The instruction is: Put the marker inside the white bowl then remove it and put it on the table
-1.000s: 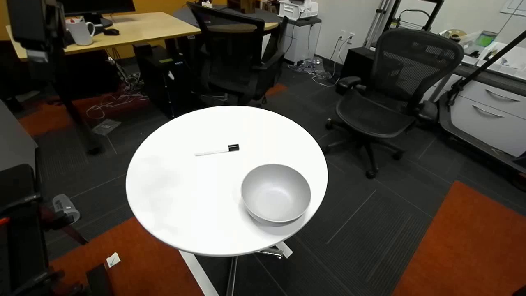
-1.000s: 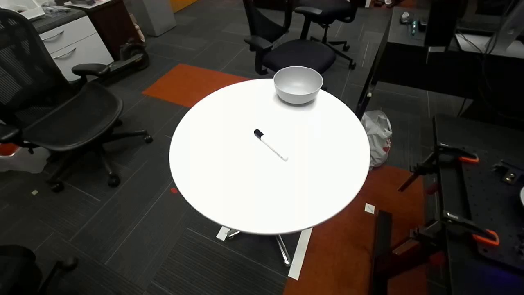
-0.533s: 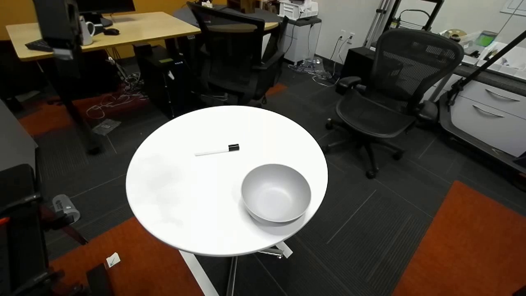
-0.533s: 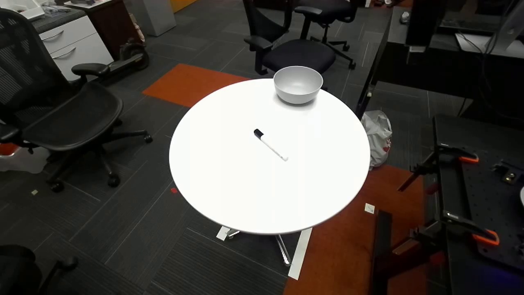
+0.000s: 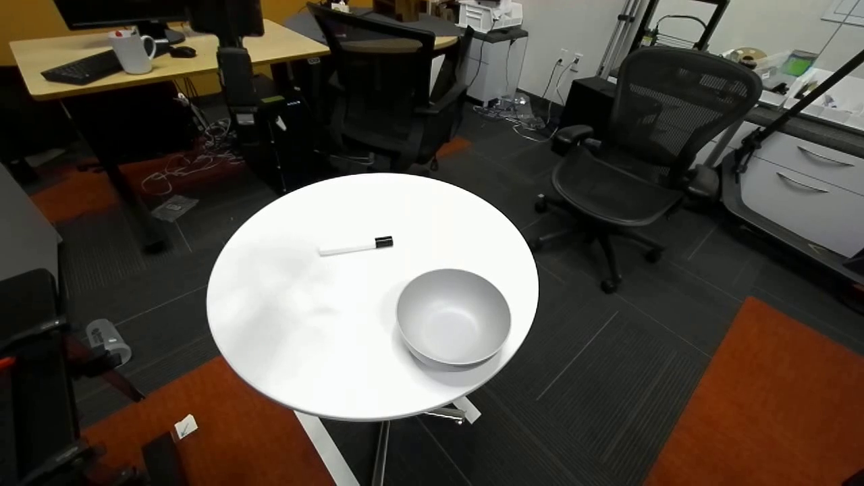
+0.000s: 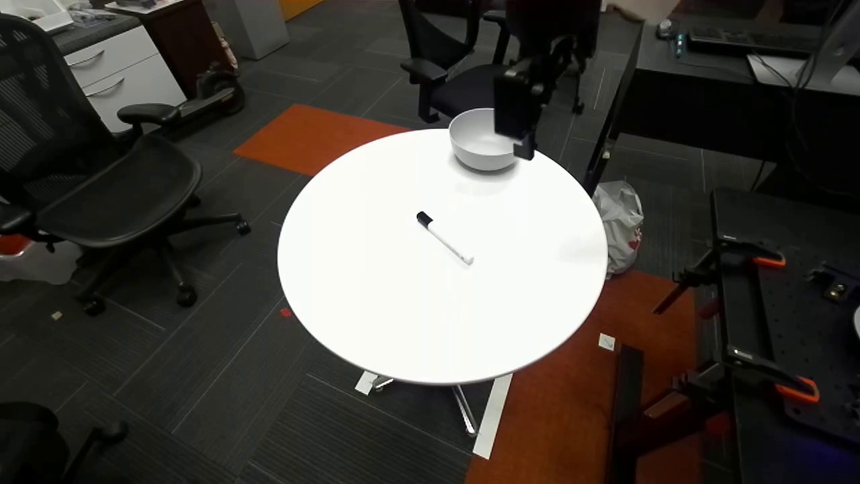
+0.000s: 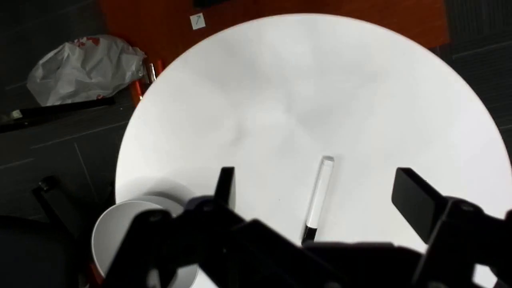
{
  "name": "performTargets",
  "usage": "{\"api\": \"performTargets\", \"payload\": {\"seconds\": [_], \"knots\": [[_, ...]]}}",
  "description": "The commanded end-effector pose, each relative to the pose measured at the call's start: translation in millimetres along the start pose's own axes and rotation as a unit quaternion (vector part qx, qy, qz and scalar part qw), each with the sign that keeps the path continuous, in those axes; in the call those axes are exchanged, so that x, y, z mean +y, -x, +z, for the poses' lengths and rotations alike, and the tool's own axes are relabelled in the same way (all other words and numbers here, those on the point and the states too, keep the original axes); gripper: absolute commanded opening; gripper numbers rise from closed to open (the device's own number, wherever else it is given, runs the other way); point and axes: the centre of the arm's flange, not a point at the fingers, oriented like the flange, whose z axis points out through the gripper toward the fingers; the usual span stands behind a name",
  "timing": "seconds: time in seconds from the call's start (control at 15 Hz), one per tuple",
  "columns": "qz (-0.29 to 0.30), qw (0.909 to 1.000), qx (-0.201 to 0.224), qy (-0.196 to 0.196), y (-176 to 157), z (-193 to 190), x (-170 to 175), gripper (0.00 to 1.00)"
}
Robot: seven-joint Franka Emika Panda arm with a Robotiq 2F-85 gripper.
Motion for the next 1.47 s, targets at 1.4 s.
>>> {"api": "performTargets", "payload": {"seconds": [1.4], "knots": [[0.175, 0.9824, 0.04, -0.052, -178, 200, -51, 1.0]]}}
